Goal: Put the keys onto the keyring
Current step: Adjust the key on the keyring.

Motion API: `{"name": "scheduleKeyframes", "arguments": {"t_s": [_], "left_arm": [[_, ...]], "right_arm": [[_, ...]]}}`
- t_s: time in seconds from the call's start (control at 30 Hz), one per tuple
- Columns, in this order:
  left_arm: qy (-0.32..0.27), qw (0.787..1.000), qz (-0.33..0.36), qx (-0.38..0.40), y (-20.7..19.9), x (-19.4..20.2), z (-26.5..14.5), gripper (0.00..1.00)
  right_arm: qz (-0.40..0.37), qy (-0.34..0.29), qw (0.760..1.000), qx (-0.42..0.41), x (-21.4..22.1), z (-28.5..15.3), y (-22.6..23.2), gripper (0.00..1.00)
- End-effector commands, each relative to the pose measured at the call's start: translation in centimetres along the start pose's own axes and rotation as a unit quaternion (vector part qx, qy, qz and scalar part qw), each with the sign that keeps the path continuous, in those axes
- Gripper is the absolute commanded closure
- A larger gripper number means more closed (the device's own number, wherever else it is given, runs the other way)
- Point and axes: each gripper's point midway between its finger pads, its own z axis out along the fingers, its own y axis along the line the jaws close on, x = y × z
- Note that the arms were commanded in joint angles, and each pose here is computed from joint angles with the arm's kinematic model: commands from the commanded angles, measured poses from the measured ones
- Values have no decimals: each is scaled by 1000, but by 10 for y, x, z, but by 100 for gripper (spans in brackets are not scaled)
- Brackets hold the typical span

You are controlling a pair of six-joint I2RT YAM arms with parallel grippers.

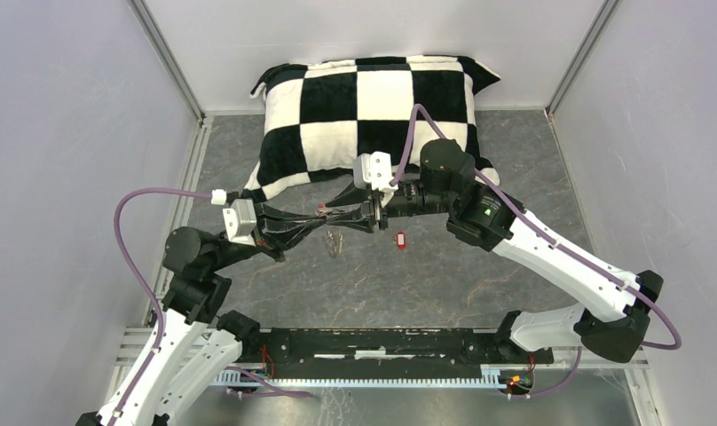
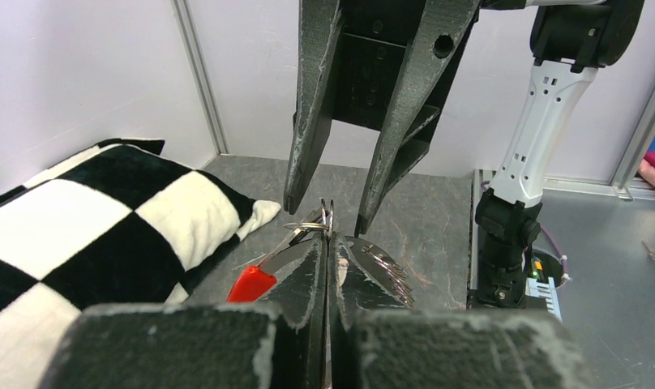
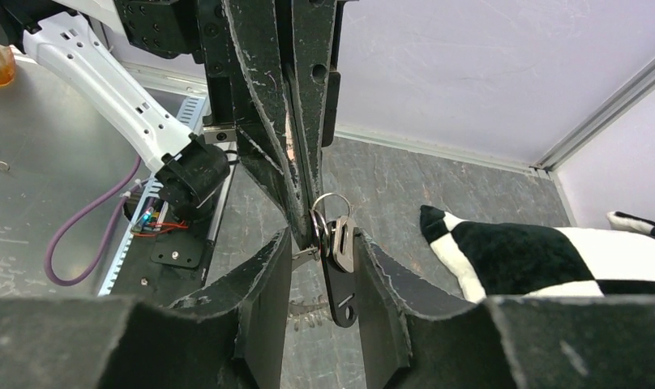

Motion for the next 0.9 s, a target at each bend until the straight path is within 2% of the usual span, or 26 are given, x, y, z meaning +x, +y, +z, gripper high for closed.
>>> {"name": "scheduleKeyframes", "arguments": {"t_s": [0.0, 0.73, 0.87], "left_arm": [[-8, 1000, -20, -10, 1, -5, 0, 98], [-5, 1000, -8, 11, -9, -2, -3, 98], [-5, 1000, -6, 12, -9, -2, -3, 98]], "right_arm": [[-38, -34, 999, 19, -37, -11, -6, 60], [-38, -12, 999, -8, -30, 0, -8, 62], [-35, -12, 999, -18, -28, 3, -6, 68]]}}
